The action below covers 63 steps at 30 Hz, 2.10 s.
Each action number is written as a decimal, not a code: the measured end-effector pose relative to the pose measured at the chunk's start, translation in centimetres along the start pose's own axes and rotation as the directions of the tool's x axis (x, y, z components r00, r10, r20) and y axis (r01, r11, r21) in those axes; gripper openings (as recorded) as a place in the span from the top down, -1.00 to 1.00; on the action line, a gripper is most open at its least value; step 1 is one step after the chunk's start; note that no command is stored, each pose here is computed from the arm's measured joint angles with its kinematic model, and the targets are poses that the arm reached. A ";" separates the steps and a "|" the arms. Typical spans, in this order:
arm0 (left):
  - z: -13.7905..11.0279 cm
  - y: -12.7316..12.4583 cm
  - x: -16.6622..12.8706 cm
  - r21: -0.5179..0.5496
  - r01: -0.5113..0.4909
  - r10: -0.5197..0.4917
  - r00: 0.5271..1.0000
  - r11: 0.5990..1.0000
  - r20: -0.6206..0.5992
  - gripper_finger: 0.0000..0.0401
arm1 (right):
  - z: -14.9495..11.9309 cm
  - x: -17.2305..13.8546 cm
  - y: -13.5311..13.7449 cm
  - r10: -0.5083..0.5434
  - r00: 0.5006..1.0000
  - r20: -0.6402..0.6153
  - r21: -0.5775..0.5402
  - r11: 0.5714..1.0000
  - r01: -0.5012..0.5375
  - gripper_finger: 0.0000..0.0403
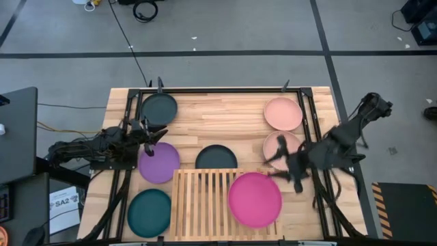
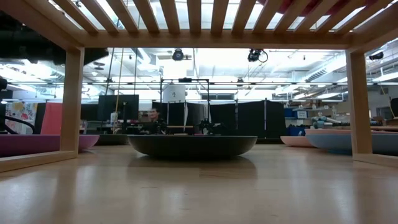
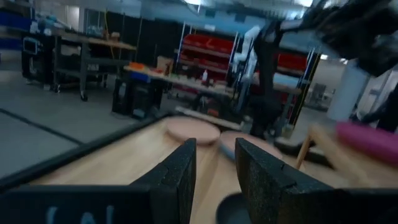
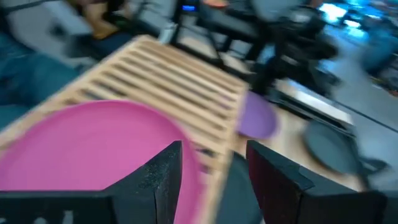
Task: Place and stack plates onto a shelf
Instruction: Put the top black plate on the shelf
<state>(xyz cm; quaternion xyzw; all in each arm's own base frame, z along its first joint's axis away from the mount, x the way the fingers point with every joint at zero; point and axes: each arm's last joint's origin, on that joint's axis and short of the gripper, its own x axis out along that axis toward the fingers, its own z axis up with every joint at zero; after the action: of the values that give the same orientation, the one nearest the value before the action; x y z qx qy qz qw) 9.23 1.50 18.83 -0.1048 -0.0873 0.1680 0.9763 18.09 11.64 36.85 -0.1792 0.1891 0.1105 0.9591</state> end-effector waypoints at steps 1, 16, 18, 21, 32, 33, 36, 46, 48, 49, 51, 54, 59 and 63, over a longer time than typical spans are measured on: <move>0.4 -0.1 0.0 -0.003 -0.003 0.003 1.000 1.000 0.012 0.42 | -0.1 -0.6 -0.8 -0.022 1.000 0.005 0.015 1.000 0.022 0.09; 5.6 -1.4 2.6 0.067 -0.180 0.186 0.976 0.981 -0.108 0.42 | -6.2 -3.1 -7.6 -0.301 0.953 -0.028 0.157 0.940 0.302 0.09; 6.4 -1.4 3.2 0.102 -0.221 0.235 0.958 0.970 -0.163 0.42 | -7.1 -3.1 -8.0 -0.307 0.951 -0.023 0.177 0.935 0.306 0.09; 7.6 -1.3 4.2 0.148 -0.277 0.306 0.921 0.949 -0.242 0.42 | -8.3 -2.9 -8.5 -0.319 0.947 -0.029 0.197 0.927 0.319 0.09; 9.2 1.7 7.6 0.242 -0.419 0.473 0.634 0.875 -0.613 0.42 | -12.4 -1.8 -10.2 -0.347 0.934 -0.084 0.269 0.895 0.356 0.09; 9.0 2.1 8.0 0.236 -0.426 0.471 0.613 0.873 -0.634 0.42 | -12.6 -1.8 -10.4 -0.347 0.934 -0.082 0.281 0.891 0.356 0.09; 8.0 3.6 8.9 0.216 -0.452 0.462 0.552 0.866 -0.694 0.42 | -13.4 -1.6 -10.7 -0.340 0.937 -0.083 0.310 0.885 0.348 0.09; 4.3 7.9 11.1 0.234 -0.545 0.461 0.327 0.805 -0.825 0.42 | -14.1 -1.9 -11.5 -0.315 0.946 -0.076 0.345 0.882 0.321 0.09; 3.6 8.4 11.4 0.243 -0.552 0.458 0.291 0.798 -0.840 0.42 | -14.2 -2.0 -11.6 -0.314 0.946 -0.076 0.347 0.881 0.320 0.09; 3.3 8.6 11.5 0.248 -0.555 0.455 0.274 0.794 -0.847 0.42 | -14.2 -2.0 -11.7 -0.316 0.946 -0.077 0.348 0.880 0.323 0.09; 2.6 9.0 11.7 0.255 -0.557 0.451 0.246 0.790 -0.858 0.42 | -14.2 -2.0 -11.7 -0.320 0.944 -0.079 0.349 0.878 0.327 0.09; 1.8 9.4 12.1 0.271 -0.543 0.443 0.213 0.795 -0.871 0.42 | -14.3 -2.0 -11.8 -0.322 0.943 -0.083 0.351 0.876 0.330 0.09; 0.7 9.9 12.7 0.297 -0.499 0.435 0.187 0.814 -0.881 0.42 | -14.4 -1.8 -11.8 -0.315 0.945 -0.093 0.352 0.877 0.327 0.09; 0.2 10.2 13.0 0.298 -0.498 0.434 0.183 0.814 -0.882 0.42 | -14.5 -1.5 -11.9 -0.309 0.945 -0.104 0.354 0.877 0.325 0.09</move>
<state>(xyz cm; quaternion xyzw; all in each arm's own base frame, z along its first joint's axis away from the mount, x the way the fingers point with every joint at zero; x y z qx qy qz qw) 18.10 15.41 18.41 -0.2294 0.5093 0.3638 0.7454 15.36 -5.02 28.53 -0.0280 0.1956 -0.0892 0.9762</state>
